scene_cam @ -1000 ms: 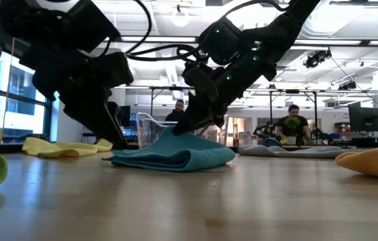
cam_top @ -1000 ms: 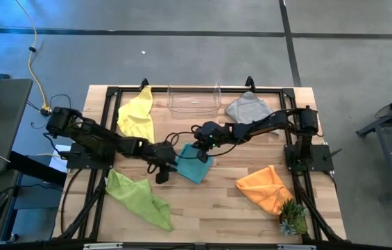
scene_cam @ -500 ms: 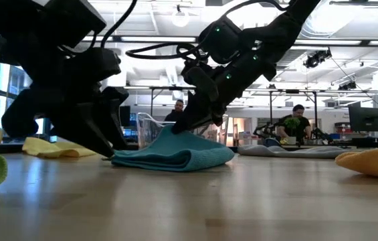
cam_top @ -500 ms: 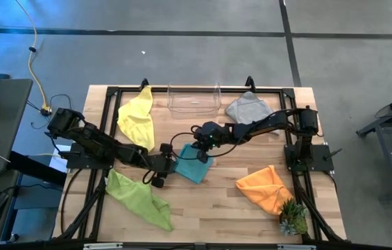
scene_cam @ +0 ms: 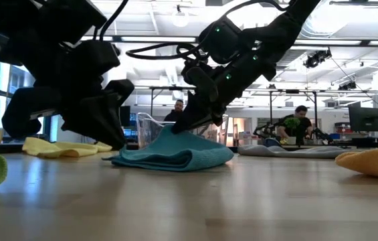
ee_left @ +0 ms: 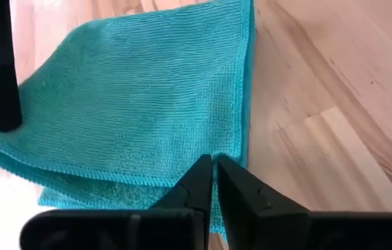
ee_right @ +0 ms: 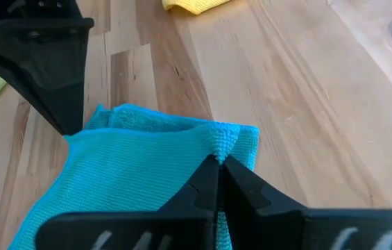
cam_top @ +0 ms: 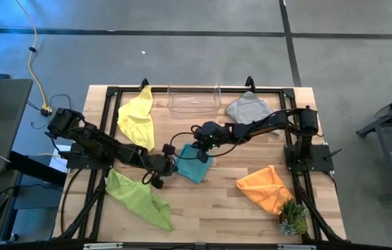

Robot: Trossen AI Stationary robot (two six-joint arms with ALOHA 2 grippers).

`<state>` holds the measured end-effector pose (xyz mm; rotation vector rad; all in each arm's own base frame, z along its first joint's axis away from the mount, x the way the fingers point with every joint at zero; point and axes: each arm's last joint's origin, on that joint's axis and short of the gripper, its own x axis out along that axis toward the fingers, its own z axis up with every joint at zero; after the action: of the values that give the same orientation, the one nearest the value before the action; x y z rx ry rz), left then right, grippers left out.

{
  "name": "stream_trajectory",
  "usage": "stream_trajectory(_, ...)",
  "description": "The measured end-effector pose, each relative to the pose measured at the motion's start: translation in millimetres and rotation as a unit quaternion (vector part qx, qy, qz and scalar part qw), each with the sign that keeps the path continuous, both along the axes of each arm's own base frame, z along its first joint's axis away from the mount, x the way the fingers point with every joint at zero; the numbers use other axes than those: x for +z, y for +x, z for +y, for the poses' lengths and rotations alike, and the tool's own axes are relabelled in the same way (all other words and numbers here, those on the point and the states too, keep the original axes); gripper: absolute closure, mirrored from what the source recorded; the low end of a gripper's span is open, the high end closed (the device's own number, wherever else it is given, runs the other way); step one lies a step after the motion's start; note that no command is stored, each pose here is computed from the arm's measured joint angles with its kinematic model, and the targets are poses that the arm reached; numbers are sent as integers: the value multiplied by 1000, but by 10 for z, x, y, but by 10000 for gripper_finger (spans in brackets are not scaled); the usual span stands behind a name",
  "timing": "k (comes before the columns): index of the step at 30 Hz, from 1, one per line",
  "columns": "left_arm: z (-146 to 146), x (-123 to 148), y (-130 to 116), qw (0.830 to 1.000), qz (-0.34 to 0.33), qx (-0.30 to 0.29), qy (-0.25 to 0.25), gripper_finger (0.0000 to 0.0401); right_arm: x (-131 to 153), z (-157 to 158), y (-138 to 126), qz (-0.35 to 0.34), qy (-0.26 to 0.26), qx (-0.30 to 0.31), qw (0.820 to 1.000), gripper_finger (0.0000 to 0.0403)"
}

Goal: Fold microfiber towels
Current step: Fold the blue towel

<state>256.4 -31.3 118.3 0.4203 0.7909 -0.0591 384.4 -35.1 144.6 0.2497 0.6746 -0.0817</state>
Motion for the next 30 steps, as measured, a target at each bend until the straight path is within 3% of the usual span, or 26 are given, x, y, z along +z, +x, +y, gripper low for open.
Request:
stream_trajectory(4,-7,-8,-7,999,9,-30,10,371,0,0,0,0,0,0,1000,403)
stream_trajectory(12,-1,-7,-4,996,14,-75,51,287,0,0,0,0,0,0,1000,403)
stream_trajectory(16,27,-4,0,993,15,-82,81,268,0,0,0,0,1,0,1000,403)
stream_trajectory(22,82,-45,16,992,23,-104,68,289,0,0,0,0,1,-1,1000,403)
stream_trajectory(30,71,-127,37,986,32,-129,96,377,1,0,0,0,1,0,1000,403)
